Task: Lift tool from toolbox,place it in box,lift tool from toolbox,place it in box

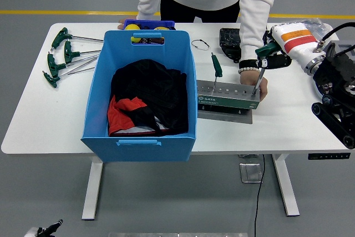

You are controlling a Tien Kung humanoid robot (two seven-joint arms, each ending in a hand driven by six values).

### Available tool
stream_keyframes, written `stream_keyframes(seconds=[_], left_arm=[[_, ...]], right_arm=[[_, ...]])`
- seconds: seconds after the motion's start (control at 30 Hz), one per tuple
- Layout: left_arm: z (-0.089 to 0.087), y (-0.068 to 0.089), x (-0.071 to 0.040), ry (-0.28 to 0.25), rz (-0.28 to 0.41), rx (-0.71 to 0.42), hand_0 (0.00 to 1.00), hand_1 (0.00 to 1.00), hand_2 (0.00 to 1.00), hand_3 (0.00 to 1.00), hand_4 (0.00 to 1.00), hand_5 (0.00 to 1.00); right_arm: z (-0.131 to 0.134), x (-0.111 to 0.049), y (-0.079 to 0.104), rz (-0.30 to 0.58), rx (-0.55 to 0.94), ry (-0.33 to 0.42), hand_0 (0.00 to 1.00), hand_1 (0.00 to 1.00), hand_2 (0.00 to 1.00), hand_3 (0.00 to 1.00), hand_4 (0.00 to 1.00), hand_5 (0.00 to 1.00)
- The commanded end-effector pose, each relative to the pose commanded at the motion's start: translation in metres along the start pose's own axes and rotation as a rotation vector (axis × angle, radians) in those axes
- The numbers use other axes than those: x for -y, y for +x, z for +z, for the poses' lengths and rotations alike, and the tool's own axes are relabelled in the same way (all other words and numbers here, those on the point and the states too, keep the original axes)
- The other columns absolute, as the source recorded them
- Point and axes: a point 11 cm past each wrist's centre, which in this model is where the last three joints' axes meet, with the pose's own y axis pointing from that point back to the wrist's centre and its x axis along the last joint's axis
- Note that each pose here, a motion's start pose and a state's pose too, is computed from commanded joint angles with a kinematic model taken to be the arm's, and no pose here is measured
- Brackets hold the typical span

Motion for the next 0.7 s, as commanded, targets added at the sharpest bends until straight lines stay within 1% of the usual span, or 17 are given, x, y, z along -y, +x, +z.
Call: stream_keyframes(seconds=[0.03,0.27,0.7], left_arm=[[0.0,0.0,0.0,0.0,0.0,-0.001,0.707,0.718,0.737,0.733,0.744,0.69],[-0.001,0.002,0.0,0.003,0.005,-0.001,0.708,0.715,0.736,0.734,0.746,0.693],[-0.002,0.009,0.001,0.006,0.021,-0.003,0.705,0.713,0.737,0.735,0.745,0.691]], right_arm=[[0.0,0.0,0.003,0.004,0.0,0.001,0.002,0.002,0.002,0.002,0.937,0.578],[-0.001,0.003,0.022,0.039,-0.002,0.015,0.002,0.002,0.002,0.002,0.929,0.574],[-0.005,0.005,0.074,0.132,-0.039,0.06,0.002,0.002,0.002,0.002,0.904,0.563]])
